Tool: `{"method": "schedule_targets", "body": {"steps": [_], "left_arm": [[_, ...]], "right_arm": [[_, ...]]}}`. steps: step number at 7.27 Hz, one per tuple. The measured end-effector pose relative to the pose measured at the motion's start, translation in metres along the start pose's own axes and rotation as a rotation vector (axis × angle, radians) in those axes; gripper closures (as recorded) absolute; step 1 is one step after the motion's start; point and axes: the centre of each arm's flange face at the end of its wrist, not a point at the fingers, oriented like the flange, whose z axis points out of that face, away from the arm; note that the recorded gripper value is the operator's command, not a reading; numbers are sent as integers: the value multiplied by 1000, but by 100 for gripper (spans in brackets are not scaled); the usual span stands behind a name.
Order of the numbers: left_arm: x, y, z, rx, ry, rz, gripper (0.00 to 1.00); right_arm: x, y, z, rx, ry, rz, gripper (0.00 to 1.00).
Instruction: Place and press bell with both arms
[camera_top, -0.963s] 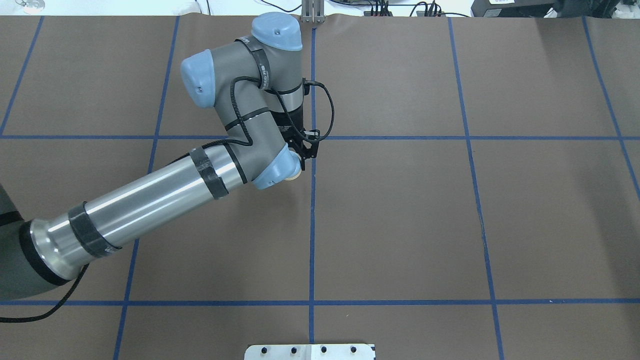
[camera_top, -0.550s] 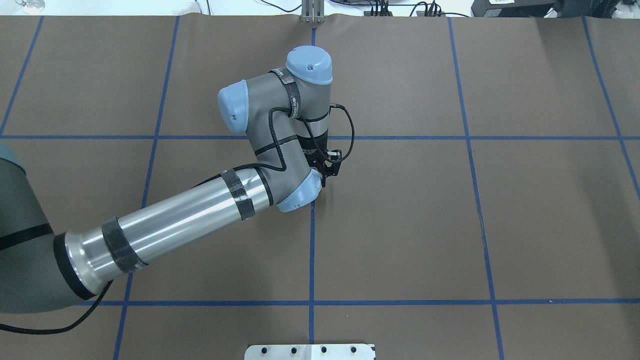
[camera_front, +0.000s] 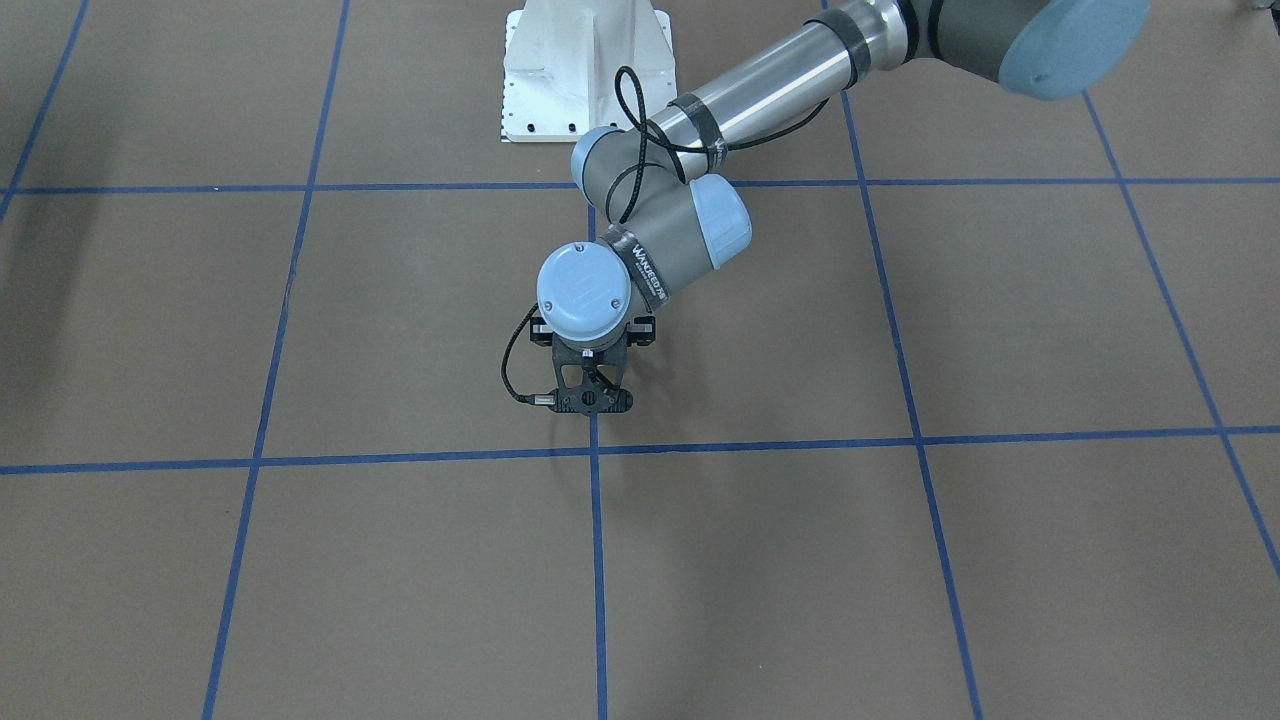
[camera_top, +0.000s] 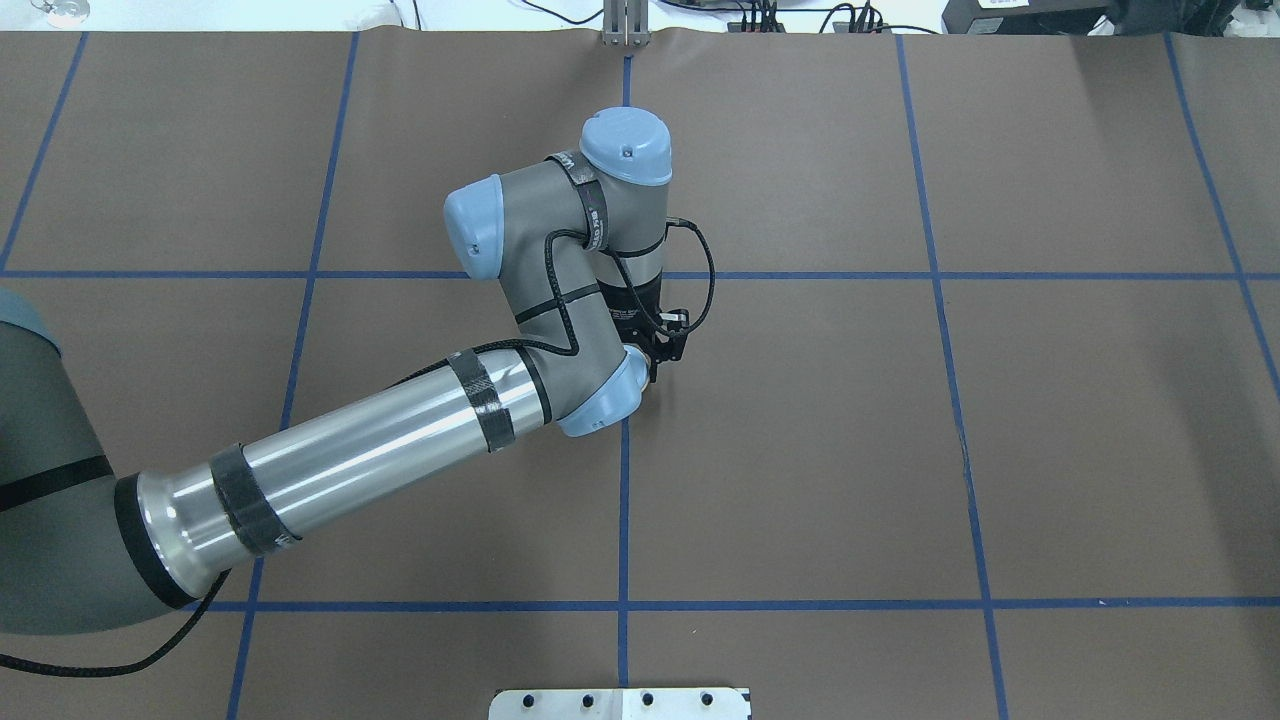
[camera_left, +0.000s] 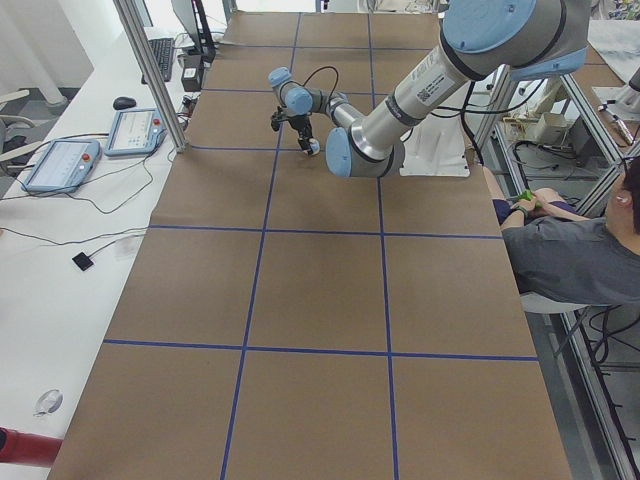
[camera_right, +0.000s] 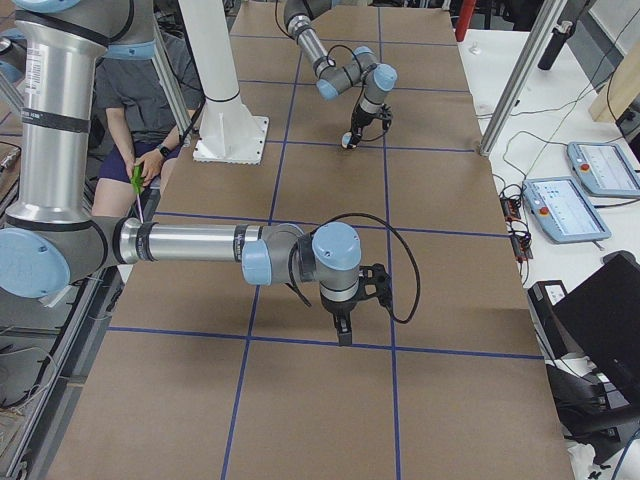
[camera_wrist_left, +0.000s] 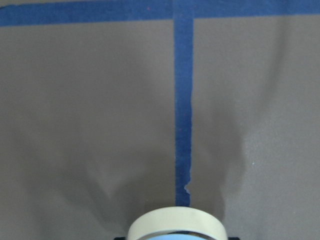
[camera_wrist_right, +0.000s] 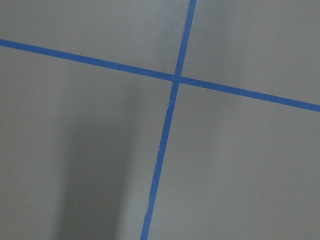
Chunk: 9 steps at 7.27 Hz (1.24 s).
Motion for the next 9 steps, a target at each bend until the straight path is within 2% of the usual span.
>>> {"method": "schedule_targets", "body": {"steps": [4, 7, 9], "left_arm": [[0, -2, -6, 35, 11, 25, 0], [-25, -29, -68, 108, 47, 8, 0], [-71, -41, -90, 153, 58, 73, 0]], "right_arm": [[-2, -6, -3, 8, 0, -7, 0], [-8, -21, -11, 30, 2, -29, 0], [-17, -37, -22, 59, 3, -56, 0]]}}
